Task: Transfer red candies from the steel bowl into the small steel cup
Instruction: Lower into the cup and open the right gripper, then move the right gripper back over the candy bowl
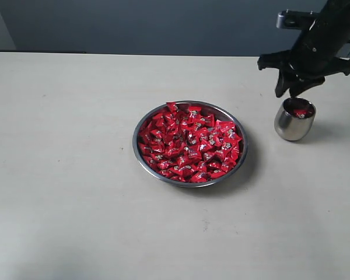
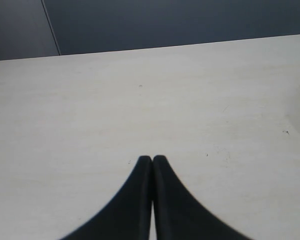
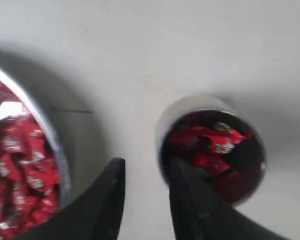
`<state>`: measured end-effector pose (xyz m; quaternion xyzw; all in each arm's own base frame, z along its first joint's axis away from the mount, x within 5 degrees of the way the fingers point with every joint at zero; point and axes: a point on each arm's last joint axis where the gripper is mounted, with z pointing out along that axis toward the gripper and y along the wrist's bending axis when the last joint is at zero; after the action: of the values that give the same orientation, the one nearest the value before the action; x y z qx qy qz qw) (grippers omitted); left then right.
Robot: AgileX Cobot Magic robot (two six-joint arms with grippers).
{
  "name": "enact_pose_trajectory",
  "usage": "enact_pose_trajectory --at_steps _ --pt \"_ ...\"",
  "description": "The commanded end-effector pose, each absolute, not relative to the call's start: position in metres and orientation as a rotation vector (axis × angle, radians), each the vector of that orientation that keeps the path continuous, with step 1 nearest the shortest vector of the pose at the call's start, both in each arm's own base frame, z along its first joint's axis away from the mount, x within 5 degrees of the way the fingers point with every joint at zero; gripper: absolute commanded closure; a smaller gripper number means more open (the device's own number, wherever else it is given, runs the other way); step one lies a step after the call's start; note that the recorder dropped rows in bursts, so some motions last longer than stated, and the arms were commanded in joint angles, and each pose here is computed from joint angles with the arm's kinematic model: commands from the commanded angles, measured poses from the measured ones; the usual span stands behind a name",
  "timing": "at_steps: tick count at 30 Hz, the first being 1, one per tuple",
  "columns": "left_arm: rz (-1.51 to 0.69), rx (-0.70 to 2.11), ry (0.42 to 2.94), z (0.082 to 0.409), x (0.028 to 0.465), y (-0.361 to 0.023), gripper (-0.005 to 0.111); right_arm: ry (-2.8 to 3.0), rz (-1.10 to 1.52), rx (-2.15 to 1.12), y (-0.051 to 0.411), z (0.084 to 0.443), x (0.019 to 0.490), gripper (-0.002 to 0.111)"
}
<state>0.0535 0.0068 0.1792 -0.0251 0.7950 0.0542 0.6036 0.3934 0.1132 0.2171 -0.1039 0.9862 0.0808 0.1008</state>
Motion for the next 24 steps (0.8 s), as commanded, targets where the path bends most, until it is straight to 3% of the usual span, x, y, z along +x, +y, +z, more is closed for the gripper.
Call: enact_pose_trajectory --at_steps 1,13,24 --pt "0.123 -0.054 1.819 0.183 0.053 0.007 0.106 2.814 0.545 -0.431 0.146 0.237 0.382 0.077" --pt "0.123 -0.054 1.819 0.183 0.053 0.007 0.106 2.675 0.569 -1.191 0.256 0.213 0.325 0.077" --pt "0.123 -0.054 1.819 0.183 0.053 0.007 0.106 2.505 0.456 -1.649 0.263 0.209 0.309 0.077"
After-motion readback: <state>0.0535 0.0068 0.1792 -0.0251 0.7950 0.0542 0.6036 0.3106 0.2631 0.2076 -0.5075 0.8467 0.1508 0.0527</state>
